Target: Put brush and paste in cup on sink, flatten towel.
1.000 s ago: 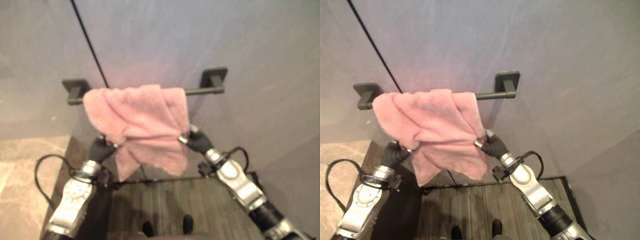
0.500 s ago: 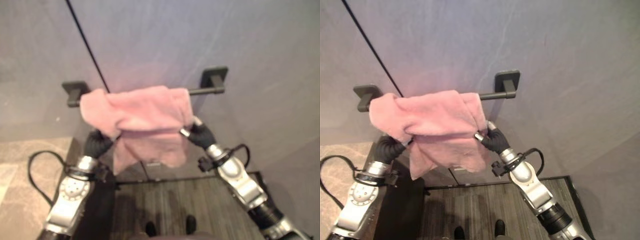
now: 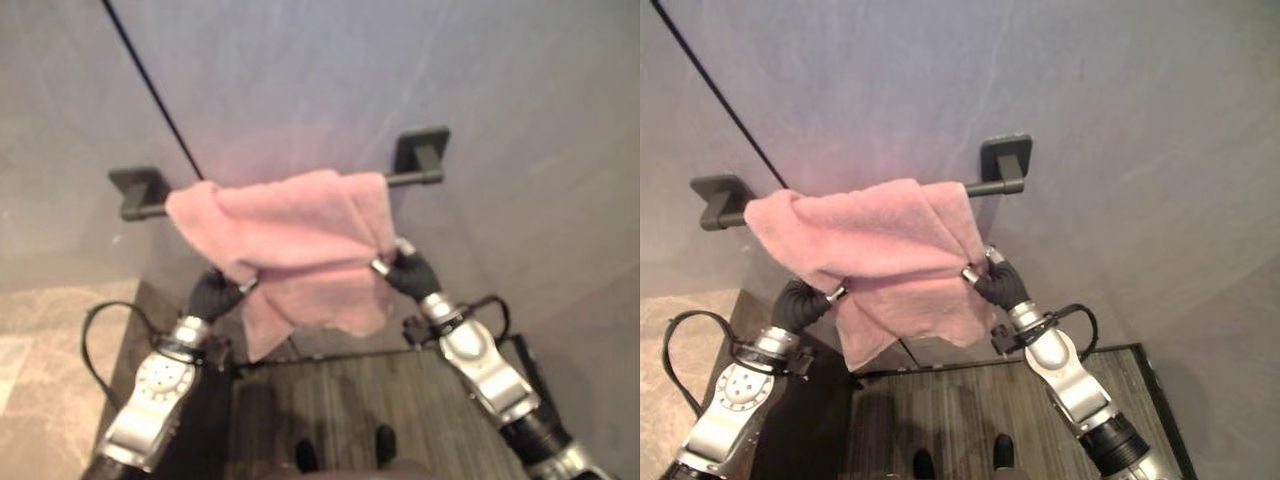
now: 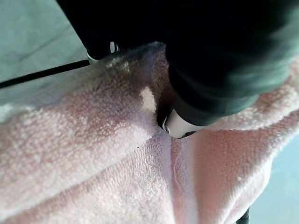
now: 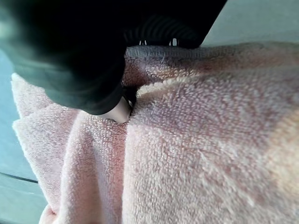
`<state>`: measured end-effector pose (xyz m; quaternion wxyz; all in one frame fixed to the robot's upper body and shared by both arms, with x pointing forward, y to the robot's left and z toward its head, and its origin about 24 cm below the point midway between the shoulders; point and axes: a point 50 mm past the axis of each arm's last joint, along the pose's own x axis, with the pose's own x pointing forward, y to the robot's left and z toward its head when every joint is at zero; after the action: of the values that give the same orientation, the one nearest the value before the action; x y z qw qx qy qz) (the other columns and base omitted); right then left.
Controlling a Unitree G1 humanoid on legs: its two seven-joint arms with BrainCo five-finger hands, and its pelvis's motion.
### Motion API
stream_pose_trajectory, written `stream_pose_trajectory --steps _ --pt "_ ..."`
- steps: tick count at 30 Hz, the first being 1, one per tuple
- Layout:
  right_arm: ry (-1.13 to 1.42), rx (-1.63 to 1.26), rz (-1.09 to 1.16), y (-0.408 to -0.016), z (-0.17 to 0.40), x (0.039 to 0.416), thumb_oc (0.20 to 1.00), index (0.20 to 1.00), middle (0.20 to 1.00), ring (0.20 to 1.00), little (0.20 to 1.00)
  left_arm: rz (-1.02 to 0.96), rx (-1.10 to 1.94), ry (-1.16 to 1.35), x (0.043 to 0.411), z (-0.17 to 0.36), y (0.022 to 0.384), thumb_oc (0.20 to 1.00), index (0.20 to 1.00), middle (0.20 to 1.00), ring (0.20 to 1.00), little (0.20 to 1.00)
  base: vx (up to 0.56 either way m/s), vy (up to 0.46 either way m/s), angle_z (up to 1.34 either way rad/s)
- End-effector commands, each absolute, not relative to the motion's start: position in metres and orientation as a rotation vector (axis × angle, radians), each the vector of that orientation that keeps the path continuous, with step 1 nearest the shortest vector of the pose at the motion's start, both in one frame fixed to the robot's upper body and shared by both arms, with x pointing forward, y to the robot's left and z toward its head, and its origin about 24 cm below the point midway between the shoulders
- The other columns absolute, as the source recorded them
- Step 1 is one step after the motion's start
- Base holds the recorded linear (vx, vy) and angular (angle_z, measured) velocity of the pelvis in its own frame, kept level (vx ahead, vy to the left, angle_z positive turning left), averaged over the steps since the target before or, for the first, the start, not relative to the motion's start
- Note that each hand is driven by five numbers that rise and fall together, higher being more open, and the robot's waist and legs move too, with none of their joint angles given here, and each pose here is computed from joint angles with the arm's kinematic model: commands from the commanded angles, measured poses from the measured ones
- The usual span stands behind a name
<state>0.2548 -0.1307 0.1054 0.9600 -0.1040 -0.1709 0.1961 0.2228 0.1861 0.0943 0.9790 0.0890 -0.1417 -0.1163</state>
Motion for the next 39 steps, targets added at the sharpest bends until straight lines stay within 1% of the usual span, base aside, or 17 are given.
stream_pose_trajectory --steps 1,8,11,12,13,25,26,28,29,30,31,32,33,34,36,37,39 --pt "-0.48 -0.211 0.289 -0.14 0.127 0.258 0.2 0.2 0.2 0.2 0.2 -0.133 0.216 -0.372 0.229 0.113 0.208 0.2 0.2 0.2 0.2 0.2 0.0 0.0 0.0" --pt "-0.455 -0.207 0.289 -0.143 0.122 0.255 0.2 0.2 0.2 0.2 0.2 -0.067 0.27 -0.317 0.227 0.101 0.217 0.2 0.2 0.2 0.2 0.2 0.03 -0.011 0.01" --pt "-0.434 -0.212 0.289 -0.14 0.118 0.257 0.2 0.2 0.2 0.2 0.2 0.029 0.299 -0.279 0.223 0.094 0.225 0.2 0.2 0.2 0.2 0.2 0.0 0.0 0.0" --pt "-0.427 -0.22 0.295 -0.139 0.118 0.258 0.2 0.2 0.2 0.2 0.2 0.054 0.327 -0.277 0.22 0.095 0.229 0.715 0.715 0.715 0.715 0.715 0.0 0.0 0.0" --pt "-0.427 -0.22 0.295 -0.139 0.118 0.258 0.2 0.2 0.2 0.2 0.2 0.054 0.328 -0.277 0.22 0.095 0.229 1.0 1.0 1.0 1.0 1.0 0.0 0.0 0.0" --pt "-0.411 -0.228 0.315 -0.138 0.12 0.262 0.2 0.2 0.2 0.2 0.2 0.135 0.329 -0.302 0.212 0.105 0.243 1.0 1.0 1.0 1.0 1.0 0.0 -0.001 0.02" --pt "-0.411 -0.228 0.316 -0.137 0.12 0.262 0.2 0.2 0.2 0.2 0.2 0.131 0.333 -0.304 0.211 0.105 0.243 0.84 0.84 0.84 0.84 0.84 0.0 0.0 0.0" --pt "-0.412 -0.228 0.32 -0.137 0.121 0.263 0.2 0.2 0.2 0.2 0.2 0.128 0.327 -0.31 0.212 0.107 0.242 0.853 0.853 0.853 0.853 0.853 0.0 0.0 0.0" --pt "-0.411 -0.226 0.321 -0.137 0.12 0.263 0.2 0.2 0.2 0.2 0.2 0.124 0.326 -0.314 0.212 0.108 0.242 0.765 0.765 0.765 0.765 0.765 0.0 0.0 0.0" --pt "-0.412 -0.224 0.326 -0.136 0.121 0.263 0.2 0.2 0.2 0.2 0.2 0.108 0.316 -0.326 0.212 0.11 0.24 0.755 0.755 0.755 0.755 0.755 -0.01 -0.001 0.03" --pt "-0.412 -0.224 0.326 -0.136 0.121 0.263 0.2 0.2 0.2 0.2 0.2 0.108 0.316 -0.326 0.212 0.11 0.24 0.755 0.755 0.755 0.755 0.755 0.0 0.0 0.0" --pt "-0.413 -0.22 0.332 -0.135 0.121 0.263 0.2 0.2 0.2 0.2 0.2 0.094 0.291 -0.329 0.213 0.111 0.238 0.896 0.896 0.896 0.896 0.896 0.0 0.0 0.0" --pt "-0.415 -0.219 0.338 -0.134 0.122 0.263 0.2 0.2 0.2 0.2 0.2 0.086 0.276 -0.332 0.213 0.111 0.237 1.0 1.0 1.0 1.0 1.0 0.0 0.0 0.0" --pt "-0.417 -0.222 0.348 -0.132 0.122 0.263 0.2 0.2 0.2 0.2 0.2 0.07 0.256 -0.336 0.213 0.113 0.235 1.0 1.0 1.0 1.0 1.0 0.0 0.0 0.0" --pt "-0.423 -0.216 0.371 -0.129 0.124 0.262 0.944 0.944 0.944 0.944 0.944 0.043 0.2 -0.351 0.214 0.116 0.231 1.0 1.0 1.0 1.0 1.0 0.0 0.0 0.0" --pt "-0.431 -0.217 0.379 -0.127 0.126 0.262 1.0 1.0 1.0 1.0 1.0 0.028 0.174 -0.362 0.214 0.119 0.229 1.0 1.0 1.0 1.0 1.0 0.0 0.0 0.0" --pt "-0.44 -0.222 0.392 -0.125 0.128 0.262 1.0 1.0 1.0 1.0 1.0 0.019 0.15 -0.372 0.214 0.122 0.227 1.0 1.0 1.0 1.0 1.0 0.0 0.0 0.0"
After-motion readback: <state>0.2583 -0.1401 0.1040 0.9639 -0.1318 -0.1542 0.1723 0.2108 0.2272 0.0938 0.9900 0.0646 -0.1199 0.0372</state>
